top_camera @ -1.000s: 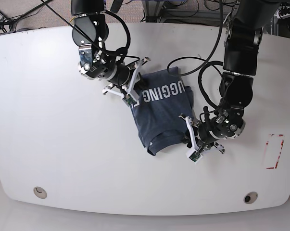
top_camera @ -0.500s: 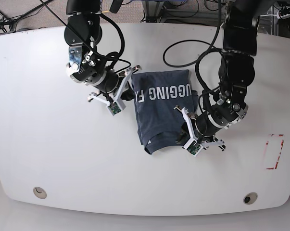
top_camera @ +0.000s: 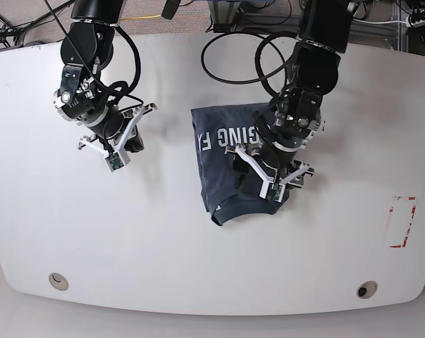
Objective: Fold the T-shirt properly
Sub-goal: 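Drag the folded bundle with the left gripper to the table edge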
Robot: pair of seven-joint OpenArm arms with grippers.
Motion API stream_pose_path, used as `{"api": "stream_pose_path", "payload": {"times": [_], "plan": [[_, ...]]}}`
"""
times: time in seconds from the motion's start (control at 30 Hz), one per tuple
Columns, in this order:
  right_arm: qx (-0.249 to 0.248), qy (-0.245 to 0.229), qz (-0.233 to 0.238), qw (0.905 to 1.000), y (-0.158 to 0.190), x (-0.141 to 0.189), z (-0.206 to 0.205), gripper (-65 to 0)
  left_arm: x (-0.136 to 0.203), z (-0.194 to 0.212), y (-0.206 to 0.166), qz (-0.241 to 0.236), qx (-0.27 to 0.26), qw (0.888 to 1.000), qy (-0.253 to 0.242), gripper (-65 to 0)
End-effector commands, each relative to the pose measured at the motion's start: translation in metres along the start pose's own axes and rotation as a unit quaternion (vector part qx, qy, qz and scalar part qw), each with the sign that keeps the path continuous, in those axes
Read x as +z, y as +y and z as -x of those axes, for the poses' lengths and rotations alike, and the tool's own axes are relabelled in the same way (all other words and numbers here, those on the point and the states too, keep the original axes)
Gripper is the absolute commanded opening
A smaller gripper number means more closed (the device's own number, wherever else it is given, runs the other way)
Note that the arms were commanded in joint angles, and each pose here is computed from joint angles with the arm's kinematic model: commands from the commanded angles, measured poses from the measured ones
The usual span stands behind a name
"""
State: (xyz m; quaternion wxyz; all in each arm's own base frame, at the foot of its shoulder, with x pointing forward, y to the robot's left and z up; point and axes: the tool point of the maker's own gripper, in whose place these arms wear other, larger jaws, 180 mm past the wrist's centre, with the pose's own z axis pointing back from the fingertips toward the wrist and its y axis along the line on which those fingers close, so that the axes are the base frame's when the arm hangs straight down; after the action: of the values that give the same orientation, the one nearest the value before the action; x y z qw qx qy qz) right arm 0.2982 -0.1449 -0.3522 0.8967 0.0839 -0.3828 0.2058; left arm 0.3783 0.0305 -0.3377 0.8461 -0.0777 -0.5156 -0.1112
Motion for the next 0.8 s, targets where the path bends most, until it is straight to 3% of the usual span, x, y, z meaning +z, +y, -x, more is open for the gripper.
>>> {"api": "stream_pose_path", "payload": {"times": [0.0, 0.07, 0.2, 0.4, 0.67, 0.77], "plan": [[0.006, -0.024, 0.008, 0.9997, -0.008, 0.006, -0.013, -62.5, -0.01, -0.004, -0.011, -0.018, -0.005, 1.0, -0.008, -22.2], [0.0, -0.018, 0.005, 0.9998, -0.009, 0.003, -0.008, -62.5, -0.016, 0.008, -0.015, -0.033, -0.016, 0.999, 0.003, -22.2], [-0.001, -0.02, 0.006, 0.9998, -0.011, 0.001, -0.01, -62.5, -0.02, 0.011, -0.029, -0.054, -0.057, 0.997, -0.028, -22.1], [-0.002, -0.02, 0.006, 0.9998, -0.011, 0.001, -0.01, -62.5, -0.023, 0.057, -0.03, -0.085, -0.123, 0.989, 0.013, -21.8], [-0.001, -0.024, 0.008, 0.9997, -0.013, 0.001, -0.014, -62.5, -0.013, 0.096, 0.047, -0.128, -0.205, 0.968, 0.059, -21.8], [0.0, -0.023, 0.008, 0.9997, -0.013, 0.001, -0.014, -62.5, -0.005, 0.108, 0.079, -0.12, -0.25, 0.957, 0.082, -21.8]]}}
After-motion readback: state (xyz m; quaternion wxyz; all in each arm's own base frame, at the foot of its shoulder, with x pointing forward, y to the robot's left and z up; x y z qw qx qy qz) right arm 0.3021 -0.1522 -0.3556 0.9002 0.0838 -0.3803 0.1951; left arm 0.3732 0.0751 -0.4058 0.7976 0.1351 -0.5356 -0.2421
